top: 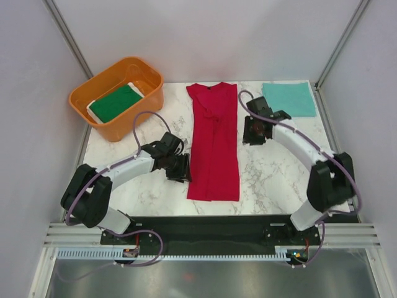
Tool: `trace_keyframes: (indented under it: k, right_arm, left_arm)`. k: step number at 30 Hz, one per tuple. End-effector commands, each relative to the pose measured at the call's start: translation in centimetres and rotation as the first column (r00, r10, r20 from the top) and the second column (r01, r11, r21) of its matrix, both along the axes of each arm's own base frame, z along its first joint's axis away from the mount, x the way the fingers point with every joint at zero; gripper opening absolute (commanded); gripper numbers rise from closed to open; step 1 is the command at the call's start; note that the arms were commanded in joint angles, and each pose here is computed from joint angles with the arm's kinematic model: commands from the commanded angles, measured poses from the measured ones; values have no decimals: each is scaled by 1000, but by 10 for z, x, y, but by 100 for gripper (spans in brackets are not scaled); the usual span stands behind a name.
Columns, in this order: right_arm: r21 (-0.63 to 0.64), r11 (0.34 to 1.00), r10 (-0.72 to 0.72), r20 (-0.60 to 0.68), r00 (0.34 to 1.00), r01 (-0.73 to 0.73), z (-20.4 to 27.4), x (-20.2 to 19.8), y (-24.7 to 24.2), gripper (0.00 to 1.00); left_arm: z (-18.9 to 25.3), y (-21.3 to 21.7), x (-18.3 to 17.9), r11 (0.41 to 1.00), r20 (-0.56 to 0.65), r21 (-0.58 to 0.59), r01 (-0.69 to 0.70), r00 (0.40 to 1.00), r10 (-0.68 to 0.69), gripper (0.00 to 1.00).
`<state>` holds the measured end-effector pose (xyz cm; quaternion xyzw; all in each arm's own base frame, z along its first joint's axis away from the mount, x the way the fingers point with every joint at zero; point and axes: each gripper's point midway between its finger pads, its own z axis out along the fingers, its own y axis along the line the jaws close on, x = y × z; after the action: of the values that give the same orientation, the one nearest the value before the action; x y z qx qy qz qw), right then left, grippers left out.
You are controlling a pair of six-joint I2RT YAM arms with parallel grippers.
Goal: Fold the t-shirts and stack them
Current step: Fold the tshirt
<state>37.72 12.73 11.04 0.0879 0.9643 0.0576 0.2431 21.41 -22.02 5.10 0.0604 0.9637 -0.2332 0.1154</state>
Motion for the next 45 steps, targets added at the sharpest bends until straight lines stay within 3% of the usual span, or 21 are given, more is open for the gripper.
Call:
trace_keyframes:
  k: [1,5,14,20,21,26,32,35,38,42,45]
  right_arm:
    - [34,999,5,-59,998,-3,-9,-70,18,39]
    - [20,998,55,-79,995,-54,-25,-138,41,39]
    - [30,995,102,-107,989,-99,-53,-198,66,36]
    - [25,993,113,-97,989,-111,-65,-207,81,37]
    - [15,994,110,-101,989,-109,-67,-207,80,36]
    - [-45,993,107,-105,989,-112,-79,-207,78,36]
    - [-97,990,94,-117,989,-105,-92,-210,73,36]
    - [-117,988,88,-117,989,-102,-96,-212,69,36]
    - [-128,987,85,-116,990,-100,-98,-213,67,32]
    - [-139,986,80,-107,991,-94,-97,-213,63,9]
    - [-150,985,74,-105,992,-89,-96,-215,58,0]
  left_arm:
    - [-1,0,-2,999,38,30,-32,999,31,49]
    - [-13,-10,-17,1000,-13,-12,-10,1000,10,48]
    - [-33,-7,-28,999,-36,13,-42,998,43,40]
    - [-38,-4,-32,999,-42,26,-40,998,41,36]
    - [-38,-4,-31,999,-40,24,-44,998,45,29]
    - [-37,-6,-31,999,-37,15,-38,999,39,15]
    - [-36,-7,-30,999,-38,10,-44,998,45,3]
    - [-35,-8,-30,999,-36,8,-43,998,43,2]
    - [-36,-7,-30,999,-37,11,-43,998,44,2]
    - [-40,-6,-31,998,-44,24,-51,998,52,2]
    - [-43,-4,-32,998,-49,32,-58,997,60,2]
